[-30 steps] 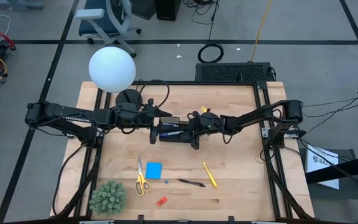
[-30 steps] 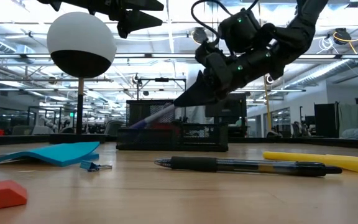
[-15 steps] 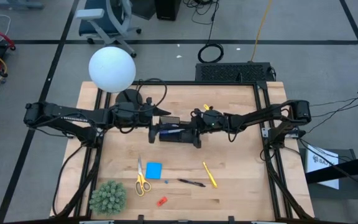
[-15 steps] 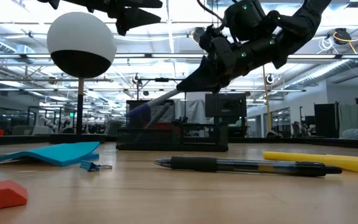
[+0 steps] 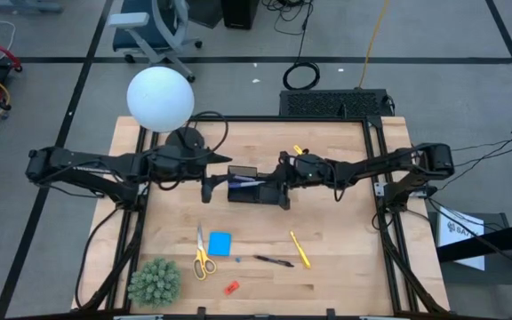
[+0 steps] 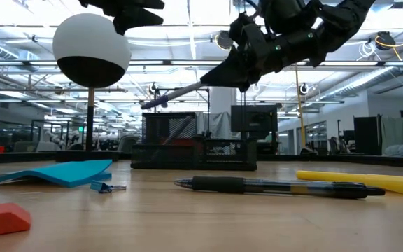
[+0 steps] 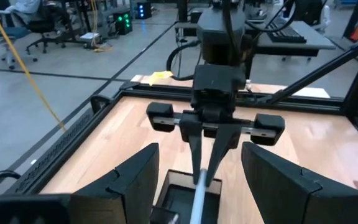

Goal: Pick and place office supplies into organizer
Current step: Put the blue marker pen into the black desk organizer

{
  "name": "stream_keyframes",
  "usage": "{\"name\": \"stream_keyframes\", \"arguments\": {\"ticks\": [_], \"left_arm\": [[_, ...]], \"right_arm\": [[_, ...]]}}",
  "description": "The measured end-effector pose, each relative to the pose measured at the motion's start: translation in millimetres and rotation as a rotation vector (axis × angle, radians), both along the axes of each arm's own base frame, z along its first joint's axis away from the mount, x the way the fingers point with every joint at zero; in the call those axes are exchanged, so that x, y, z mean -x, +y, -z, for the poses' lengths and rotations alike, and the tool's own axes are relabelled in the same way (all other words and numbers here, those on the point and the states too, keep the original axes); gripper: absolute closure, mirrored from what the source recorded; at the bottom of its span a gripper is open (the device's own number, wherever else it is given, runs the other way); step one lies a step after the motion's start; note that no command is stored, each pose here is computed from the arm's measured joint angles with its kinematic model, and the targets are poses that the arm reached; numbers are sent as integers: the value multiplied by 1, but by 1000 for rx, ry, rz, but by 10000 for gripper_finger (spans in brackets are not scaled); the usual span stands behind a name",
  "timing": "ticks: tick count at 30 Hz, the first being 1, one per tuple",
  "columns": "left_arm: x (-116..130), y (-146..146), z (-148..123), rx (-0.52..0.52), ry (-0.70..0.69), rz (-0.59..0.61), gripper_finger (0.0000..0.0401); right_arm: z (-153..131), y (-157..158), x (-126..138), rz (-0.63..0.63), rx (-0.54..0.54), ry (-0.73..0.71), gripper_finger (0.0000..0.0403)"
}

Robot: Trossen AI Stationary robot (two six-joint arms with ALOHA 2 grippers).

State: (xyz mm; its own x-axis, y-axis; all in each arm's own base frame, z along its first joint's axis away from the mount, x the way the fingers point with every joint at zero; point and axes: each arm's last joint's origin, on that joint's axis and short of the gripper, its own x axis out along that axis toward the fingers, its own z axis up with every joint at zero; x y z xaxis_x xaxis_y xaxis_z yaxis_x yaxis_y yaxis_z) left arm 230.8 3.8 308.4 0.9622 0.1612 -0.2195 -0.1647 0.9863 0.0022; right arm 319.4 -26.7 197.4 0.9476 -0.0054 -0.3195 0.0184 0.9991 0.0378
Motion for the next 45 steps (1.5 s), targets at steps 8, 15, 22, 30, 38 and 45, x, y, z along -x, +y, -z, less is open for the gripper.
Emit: {"name": "stream_keyframes", "arguments": {"ticks": [8, 15, 22, 30, 38, 45], "left_arm": [[0, -2, 0, -10, 0, 3, 167], [1, -2, -2, -25, -10, -43, 167], [5, -6, -7, -31, -44, -34, 167], [5, -9, -7, -43, -110, -16, 167], [18, -7, -2, -47, -237, -78, 167], [43, -5, 2, -49, -357, -81, 167]], "right_arm": [[-12, 7, 3, -31, 32, -43, 372], [-30, 10, 10, -42, 56, -101, 372], [-38, 11, 15, -43, 71, -124, 372], [-41, 11, 14, -20, 86, -145, 372], [-44, 11, 14, -13, 84, -195, 372], [-39, 10, 26, 12, 103, -332, 372]]}}
